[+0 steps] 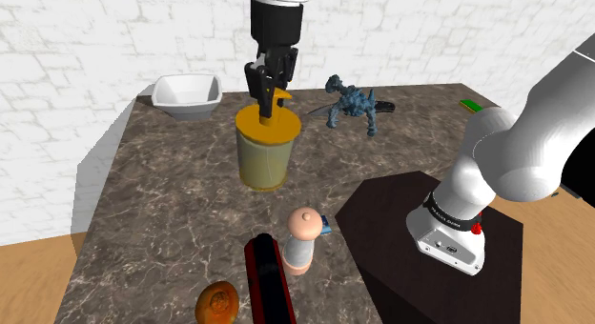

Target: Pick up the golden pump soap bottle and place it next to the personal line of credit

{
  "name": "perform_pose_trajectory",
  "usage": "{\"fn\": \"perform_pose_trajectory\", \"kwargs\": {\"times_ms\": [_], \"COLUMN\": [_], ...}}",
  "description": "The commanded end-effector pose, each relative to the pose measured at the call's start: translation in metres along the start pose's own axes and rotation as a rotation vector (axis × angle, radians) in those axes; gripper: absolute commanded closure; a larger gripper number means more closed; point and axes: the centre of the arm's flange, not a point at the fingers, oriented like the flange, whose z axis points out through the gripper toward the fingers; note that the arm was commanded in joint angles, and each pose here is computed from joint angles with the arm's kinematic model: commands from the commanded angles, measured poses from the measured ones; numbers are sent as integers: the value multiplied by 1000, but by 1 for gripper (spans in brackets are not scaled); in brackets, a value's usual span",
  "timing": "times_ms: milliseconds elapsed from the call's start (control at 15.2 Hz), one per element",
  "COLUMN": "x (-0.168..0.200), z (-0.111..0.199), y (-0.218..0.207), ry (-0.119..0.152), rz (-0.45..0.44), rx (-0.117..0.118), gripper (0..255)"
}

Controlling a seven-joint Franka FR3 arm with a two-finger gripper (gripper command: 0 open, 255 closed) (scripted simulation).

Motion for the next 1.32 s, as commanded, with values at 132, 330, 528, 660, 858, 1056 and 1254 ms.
{"fn": "perform_pose_trajectory", "kwargs": {"times_ms": [132, 330, 528, 660, 858, 1056, 1254], "x": [-1, -1, -1, -1, 0, 0, 0], "z": [21, 37, 53, 63, 79, 95, 111], "y": [1, 2, 3, 3, 4, 5, 6], "ry": [1, 1, 1, 1, 1, 1, 1], "rz": [0, 0, 0, 0, 0, 0, 0], "rx": [0, 0, 0, 0, 0, 0, 0], "gripper": [255, 255, 255, 255, 255, 255, 255]}}
